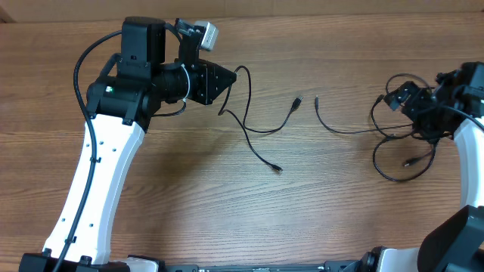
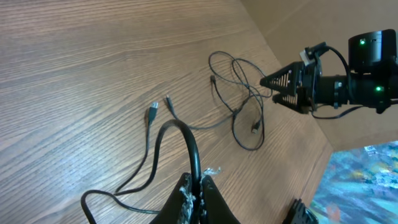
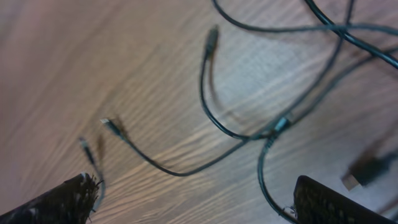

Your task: Untangle cables

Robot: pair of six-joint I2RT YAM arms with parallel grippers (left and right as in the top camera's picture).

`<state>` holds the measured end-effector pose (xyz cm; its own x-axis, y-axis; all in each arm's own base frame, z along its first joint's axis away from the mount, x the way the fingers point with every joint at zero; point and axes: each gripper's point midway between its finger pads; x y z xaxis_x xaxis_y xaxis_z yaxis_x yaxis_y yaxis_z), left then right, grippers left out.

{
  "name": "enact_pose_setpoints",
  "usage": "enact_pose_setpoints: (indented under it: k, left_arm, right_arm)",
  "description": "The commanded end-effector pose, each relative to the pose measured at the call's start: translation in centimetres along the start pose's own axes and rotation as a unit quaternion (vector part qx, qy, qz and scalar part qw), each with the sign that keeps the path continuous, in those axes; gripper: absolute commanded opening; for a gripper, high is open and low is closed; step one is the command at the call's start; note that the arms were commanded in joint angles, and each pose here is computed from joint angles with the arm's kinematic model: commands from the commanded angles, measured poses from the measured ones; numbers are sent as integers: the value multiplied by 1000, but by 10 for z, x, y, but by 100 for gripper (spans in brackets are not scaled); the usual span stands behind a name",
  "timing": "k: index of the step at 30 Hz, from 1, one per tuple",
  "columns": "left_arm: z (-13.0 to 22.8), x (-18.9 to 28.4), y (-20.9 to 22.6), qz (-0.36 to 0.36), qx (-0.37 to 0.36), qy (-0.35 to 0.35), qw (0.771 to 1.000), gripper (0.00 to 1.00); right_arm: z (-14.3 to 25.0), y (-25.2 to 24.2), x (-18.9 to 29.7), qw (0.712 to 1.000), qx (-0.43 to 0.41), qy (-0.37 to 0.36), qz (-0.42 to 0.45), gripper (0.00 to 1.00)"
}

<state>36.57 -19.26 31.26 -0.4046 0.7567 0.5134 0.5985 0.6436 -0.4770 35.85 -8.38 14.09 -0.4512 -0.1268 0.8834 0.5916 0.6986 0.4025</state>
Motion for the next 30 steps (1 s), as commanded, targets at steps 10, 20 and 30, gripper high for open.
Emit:
enact_pose_setpoints:
  k: [10,20,30]
  left_arm:
    - [-2,3,-1,-10,-12,-1,1000,4]
    - [1,4,8,-34,-7,3,999,4]
    - [1,4,8,-34,-7,3,999,4]
  right_arm:
    - [16,-37,-26,971,-226,-25,78,100]
    - [24,-26,-68,979,-196,-48,15,100]
    - [45,-15,-85,983,-168,-60,42,82]
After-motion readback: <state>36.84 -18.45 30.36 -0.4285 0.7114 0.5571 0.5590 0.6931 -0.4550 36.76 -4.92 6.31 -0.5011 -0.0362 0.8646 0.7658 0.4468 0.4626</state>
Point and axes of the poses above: each gripper's point midway between its finger pads, its own x axis back along the fingers, its own y axis along the line the jaws close on, z = x × y, and after that the axes turned 6 degrees about -x, right-handed
